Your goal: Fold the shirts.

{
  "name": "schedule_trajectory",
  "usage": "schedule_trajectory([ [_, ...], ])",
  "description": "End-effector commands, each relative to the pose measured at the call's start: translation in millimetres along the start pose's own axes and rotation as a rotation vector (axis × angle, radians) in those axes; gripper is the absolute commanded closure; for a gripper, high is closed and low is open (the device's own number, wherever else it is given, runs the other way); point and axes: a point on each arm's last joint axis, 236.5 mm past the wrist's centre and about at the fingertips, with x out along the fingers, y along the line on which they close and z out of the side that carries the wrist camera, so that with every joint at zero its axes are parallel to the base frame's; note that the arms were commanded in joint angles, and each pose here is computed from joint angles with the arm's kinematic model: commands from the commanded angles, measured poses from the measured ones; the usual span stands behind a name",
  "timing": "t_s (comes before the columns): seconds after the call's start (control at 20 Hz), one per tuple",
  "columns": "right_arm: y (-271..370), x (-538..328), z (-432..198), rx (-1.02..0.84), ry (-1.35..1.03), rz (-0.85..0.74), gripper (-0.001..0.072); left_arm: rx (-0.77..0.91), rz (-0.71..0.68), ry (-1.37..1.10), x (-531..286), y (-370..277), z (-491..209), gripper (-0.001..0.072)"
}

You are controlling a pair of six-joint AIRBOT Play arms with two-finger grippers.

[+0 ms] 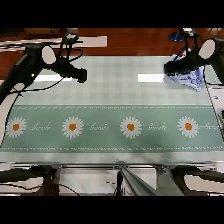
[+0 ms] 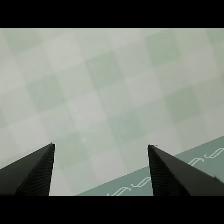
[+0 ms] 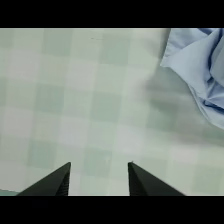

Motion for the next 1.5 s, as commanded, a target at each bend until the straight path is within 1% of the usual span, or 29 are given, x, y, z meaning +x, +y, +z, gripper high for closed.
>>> schedule_trajectory([
  [0.0,0,0,0,0.0,0.001,0.0,0.0297,0.0,0.0,0.0,0,0,0,0.0032],
  [1.15,0,0,4,-0.001,-0.018,-0.001,0.0297,-0.011,-0.017,-0.011,1,-4,3,0.0031],
  [1.3,-6,-3,31,-0.042,-0.132,-0.029,0.0287,-0.013,-0.01,-0.037,4,-1,9,0.0031],
  [1.35,-15,-8,50,-0.067,-0.206,-0.072,0.0254,-0.013,-0.009,-0.038,5,0,10,0.0031],
  [1.45,-37,-31,94,-0.131,-0.379,-0.188,0.0246,-0.009,-0.002,-0.038,4,2,10,0.0031],
])
